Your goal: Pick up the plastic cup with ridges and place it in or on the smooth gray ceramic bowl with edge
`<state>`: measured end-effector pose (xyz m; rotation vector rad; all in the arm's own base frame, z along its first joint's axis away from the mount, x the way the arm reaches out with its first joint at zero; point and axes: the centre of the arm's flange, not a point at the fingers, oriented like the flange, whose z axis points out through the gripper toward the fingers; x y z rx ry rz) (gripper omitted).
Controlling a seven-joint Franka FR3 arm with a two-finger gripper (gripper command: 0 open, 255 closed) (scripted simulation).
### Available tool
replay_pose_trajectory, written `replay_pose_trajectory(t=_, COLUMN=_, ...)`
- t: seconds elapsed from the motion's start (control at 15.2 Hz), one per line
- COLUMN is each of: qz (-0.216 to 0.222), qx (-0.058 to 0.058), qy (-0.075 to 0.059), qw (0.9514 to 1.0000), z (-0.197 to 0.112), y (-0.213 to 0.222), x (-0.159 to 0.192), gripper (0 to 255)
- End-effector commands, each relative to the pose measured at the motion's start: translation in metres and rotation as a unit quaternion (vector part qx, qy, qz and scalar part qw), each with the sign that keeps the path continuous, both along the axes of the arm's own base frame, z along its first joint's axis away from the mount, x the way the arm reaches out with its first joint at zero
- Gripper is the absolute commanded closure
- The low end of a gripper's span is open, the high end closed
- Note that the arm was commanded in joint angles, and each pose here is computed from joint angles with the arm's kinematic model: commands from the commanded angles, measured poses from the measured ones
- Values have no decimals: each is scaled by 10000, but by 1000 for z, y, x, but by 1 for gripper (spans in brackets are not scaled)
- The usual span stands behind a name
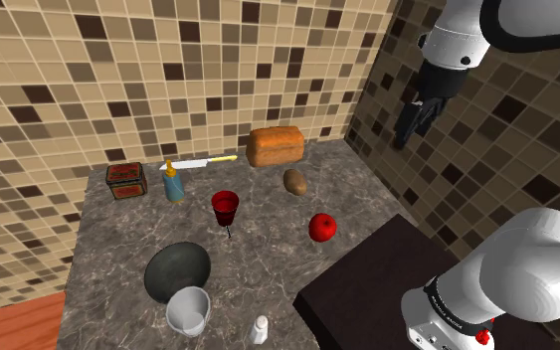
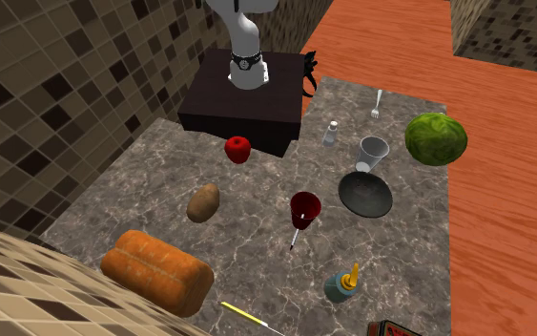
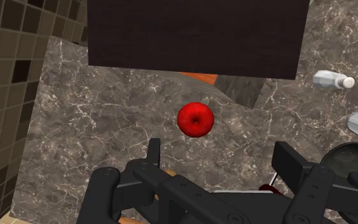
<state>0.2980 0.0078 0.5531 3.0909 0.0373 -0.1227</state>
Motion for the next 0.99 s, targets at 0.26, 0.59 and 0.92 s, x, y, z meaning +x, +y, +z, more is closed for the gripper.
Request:
replay_pose_trajectory(t=0.26, qz=12, qx=121, qy=-73, qw=9999, z=-40, y=14, x=27, gripper=0)
replay_pose_trajectory(t=0.59, qz=26, qx=271, qy=-164, qw=9995, z=-88, y=34, x=62, gripper=0)
replay_pose_trajectory(t=0.92, qz=41, qx=422, qy=-255, qw=9988, z=-136, y=54, x=97, gripper=0)
